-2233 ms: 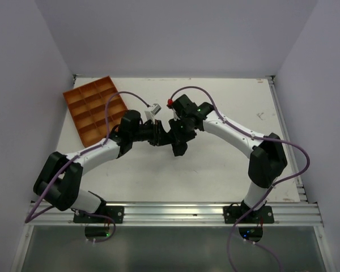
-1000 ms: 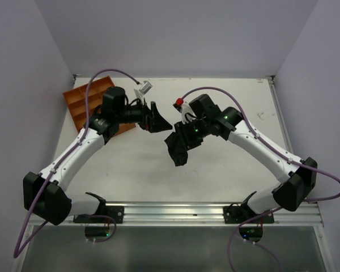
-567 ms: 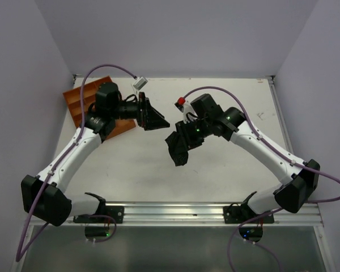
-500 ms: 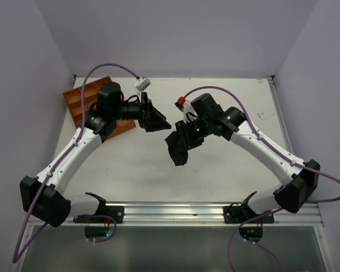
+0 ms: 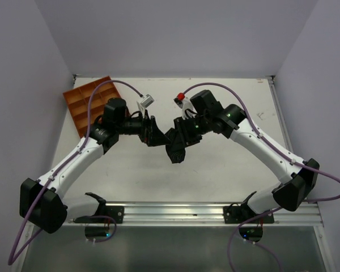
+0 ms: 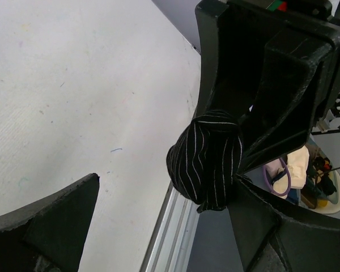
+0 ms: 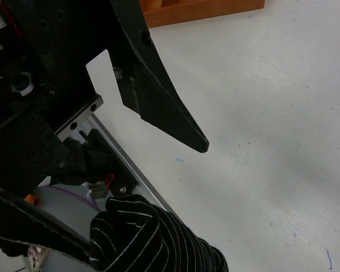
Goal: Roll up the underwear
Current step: Place the rolled underwear into the container
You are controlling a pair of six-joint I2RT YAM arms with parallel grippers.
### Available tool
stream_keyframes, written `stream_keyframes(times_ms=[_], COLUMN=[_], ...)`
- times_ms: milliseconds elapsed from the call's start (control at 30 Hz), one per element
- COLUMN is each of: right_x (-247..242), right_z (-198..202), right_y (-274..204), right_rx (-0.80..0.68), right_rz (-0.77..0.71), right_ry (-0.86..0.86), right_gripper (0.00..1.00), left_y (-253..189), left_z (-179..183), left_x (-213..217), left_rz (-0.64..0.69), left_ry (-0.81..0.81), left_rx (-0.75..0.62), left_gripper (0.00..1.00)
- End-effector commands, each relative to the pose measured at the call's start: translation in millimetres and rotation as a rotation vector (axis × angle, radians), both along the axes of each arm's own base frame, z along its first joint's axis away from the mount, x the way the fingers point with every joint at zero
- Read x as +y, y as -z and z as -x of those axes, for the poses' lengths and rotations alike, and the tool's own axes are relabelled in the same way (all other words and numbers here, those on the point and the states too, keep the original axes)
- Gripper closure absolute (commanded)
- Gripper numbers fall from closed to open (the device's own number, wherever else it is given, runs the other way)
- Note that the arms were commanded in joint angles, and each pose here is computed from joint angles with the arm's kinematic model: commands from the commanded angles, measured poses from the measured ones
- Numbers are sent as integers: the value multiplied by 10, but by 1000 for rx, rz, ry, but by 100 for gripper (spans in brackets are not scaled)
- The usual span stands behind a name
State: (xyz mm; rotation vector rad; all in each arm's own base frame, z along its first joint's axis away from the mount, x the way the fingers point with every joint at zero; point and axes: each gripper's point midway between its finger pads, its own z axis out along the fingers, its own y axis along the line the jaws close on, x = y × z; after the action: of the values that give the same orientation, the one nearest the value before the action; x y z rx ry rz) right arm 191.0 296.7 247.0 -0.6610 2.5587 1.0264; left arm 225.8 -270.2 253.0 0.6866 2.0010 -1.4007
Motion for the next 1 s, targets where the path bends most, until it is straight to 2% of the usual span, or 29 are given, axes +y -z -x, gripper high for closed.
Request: stream_keyframes(times_ms=[0, 133, 267, 700, 800, 900, 933, 967], right_x=[94, 86, 40, 38, 56, 61, 70, 80], right_z=[52, 66, 76, 69, 74, 90, 98, 115], right_y=[-260, -269, -202, -215, -250, -284, -283, -298], right_rx=[-9, -2, 2, 2, 2, 0, 2, 4], right_rz=[-87, -91, -67, -79, -93, -104, -108, -118], right_ry=[-23, -20, -6, 20, 16, 6, -2, -13], right_gripper=[100, 100, 100, 100, 100, 100, 100, 100], left_y=[-139, -181, -402, -303, -230, -197, -221, -242], left_z=[-66, -80, -29, -31, -21, 8, 12, 16], left_x=[-16, -40, -77, -87, -90, -85, -83, -84], left_rz=[37, 71, 152, 150, 142, 143, 153, 158], left_ry=[-34, -42, -18, -21, -9, 3, 6, 3], left_rx=[-73, -71, -99, -60, -54, -58, -72, -77], left_gripper=[6, 7, 4, 2, 7, 18, 26, 29])
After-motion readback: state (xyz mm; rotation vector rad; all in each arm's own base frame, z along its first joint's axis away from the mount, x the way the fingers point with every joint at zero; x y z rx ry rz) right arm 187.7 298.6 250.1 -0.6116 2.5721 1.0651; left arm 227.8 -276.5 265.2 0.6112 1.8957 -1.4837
